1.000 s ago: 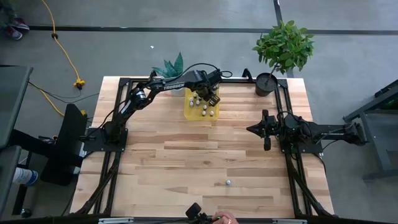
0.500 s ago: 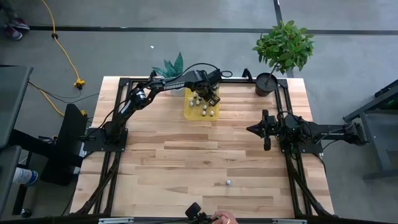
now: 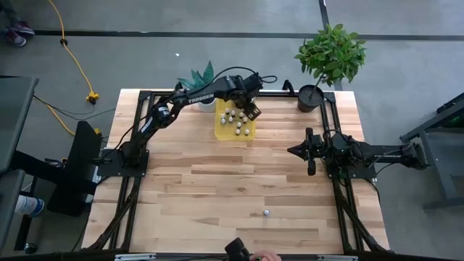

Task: Pick & Place food coloring
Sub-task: Put the small blue food coloring bottle into the yellow bin

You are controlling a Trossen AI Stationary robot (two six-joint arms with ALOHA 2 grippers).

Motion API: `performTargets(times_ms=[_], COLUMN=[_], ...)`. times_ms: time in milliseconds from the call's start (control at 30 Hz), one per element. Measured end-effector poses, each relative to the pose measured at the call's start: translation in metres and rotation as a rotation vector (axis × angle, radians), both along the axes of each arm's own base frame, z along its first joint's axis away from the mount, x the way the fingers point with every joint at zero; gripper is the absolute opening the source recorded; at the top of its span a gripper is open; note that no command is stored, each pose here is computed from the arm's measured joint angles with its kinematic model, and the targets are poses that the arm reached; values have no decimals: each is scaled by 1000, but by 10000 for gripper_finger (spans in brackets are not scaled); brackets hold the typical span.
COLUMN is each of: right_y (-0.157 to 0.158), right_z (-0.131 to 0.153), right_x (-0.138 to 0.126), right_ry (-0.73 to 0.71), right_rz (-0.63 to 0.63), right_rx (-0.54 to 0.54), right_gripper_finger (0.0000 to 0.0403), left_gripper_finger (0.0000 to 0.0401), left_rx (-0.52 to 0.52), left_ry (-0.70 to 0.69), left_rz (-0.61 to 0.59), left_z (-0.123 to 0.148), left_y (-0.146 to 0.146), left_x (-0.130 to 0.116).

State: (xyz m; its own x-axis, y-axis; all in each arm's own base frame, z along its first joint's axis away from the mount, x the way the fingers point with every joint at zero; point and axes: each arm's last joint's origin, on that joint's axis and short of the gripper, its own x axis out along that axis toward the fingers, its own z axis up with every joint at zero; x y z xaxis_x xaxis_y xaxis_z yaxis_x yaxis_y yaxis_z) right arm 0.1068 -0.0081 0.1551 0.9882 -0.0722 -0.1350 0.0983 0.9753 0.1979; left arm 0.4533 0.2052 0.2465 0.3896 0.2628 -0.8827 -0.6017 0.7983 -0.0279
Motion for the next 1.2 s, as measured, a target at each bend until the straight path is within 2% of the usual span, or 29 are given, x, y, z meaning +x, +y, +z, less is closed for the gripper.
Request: performTargets(times_ms=[133, 267, 567, 800, 1033, 1200], right_y=[0, 0, 0, 0, 0, 0], right_z=[0, 0, 0, 0, 0, 0], right_x=[0, 0, 0, 0, 0, 0], right_ry=[0, 0, 0, 0, 0, 0], right_rz=[0, 0, 0, 0, 0, 1], right_rx=[0, 0, 0, 0, 0, 0], right_gripper_finger=[0, 0, 0, 0, 0, 0], left_gripper_finger=[229, 249, 248, 247, 247, 247], left_rx=[-20, 14, 104, 131, 136, 104], left_ry=[-39, -84, -189, -256, -303, -310], left_rz=[-82, -164, -322, -498, -665, -701], left_z=[17, 37, 93, 125, 141, 140], left_y=[-10, -24, -61, -107, -159, -192], left_x=[4, 7, -4, -12, -14, -11])
